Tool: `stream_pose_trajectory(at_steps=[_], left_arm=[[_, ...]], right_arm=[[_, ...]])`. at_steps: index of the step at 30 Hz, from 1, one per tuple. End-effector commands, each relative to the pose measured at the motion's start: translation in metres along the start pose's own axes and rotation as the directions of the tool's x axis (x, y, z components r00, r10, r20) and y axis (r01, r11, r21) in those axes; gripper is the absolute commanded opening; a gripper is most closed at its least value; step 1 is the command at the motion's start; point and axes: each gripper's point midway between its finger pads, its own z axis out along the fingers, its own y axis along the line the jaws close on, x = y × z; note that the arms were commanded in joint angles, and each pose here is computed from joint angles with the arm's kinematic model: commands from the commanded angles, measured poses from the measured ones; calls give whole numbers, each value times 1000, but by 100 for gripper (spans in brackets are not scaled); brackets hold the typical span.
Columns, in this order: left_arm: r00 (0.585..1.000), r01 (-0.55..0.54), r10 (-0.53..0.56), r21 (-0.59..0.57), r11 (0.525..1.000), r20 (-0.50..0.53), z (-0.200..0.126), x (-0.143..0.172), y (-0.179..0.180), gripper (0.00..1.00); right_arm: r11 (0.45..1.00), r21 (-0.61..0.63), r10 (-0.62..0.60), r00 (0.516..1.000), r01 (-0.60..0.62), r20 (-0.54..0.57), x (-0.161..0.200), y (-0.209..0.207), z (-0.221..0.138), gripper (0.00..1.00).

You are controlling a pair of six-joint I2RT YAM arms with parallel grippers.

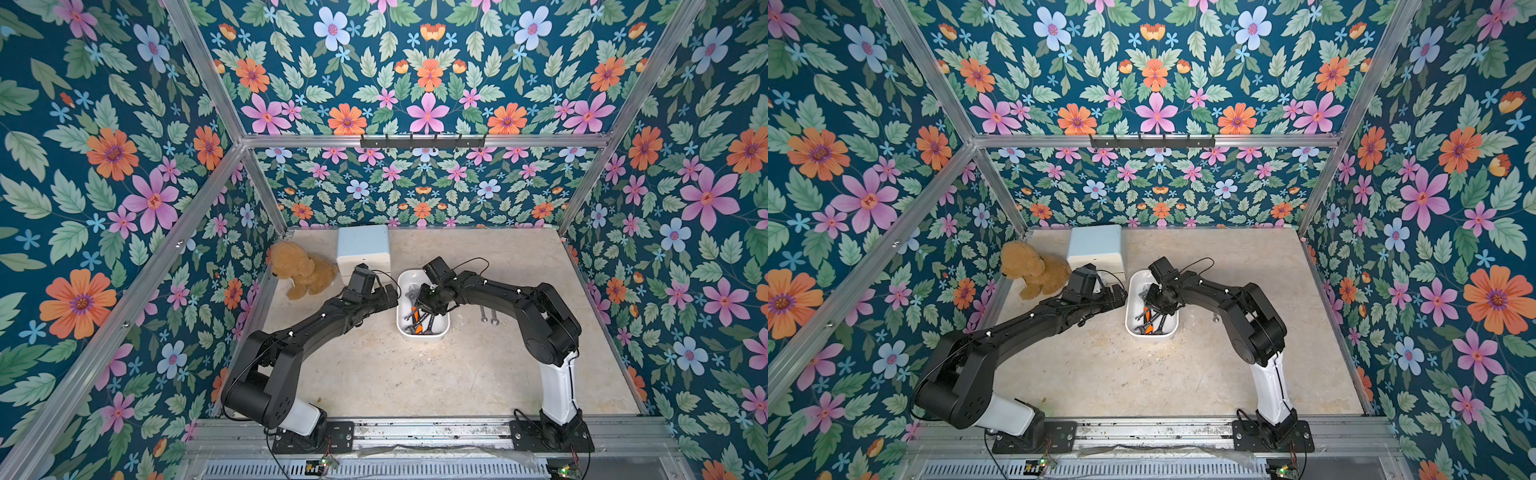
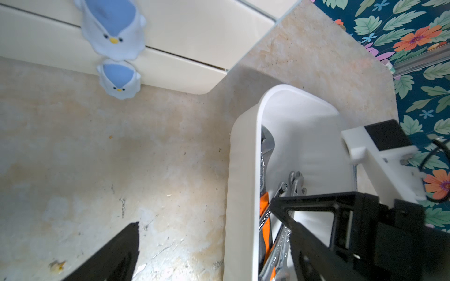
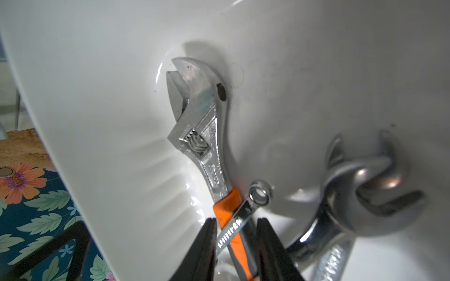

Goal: Take out the wrench from the storage box
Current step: Pick up the wrench from the storage box.

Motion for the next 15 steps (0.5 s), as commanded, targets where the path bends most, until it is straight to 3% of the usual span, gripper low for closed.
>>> stream_pose_trajectory(at_steps=[1, 8, 15], left_arm=[[1000, -10, 10, -10, 1000, 9, -1, -2, 1, 98], [1000, -12, 12, -9, 1000, 17, -3, -4, 1, 99], [1000, -12, 12, 1, 1000, 14, -2, -3, -1, 99]], right_arm=[[1000, 2, -5, 1000, 5, -5, 0, 1, 3, 33], [1000, 8, -12, 1000, 12, -7, -2, 2, 8, 30], [1000, 10, -11, 1000, 11, -17, -1, 0, 14, 21]])
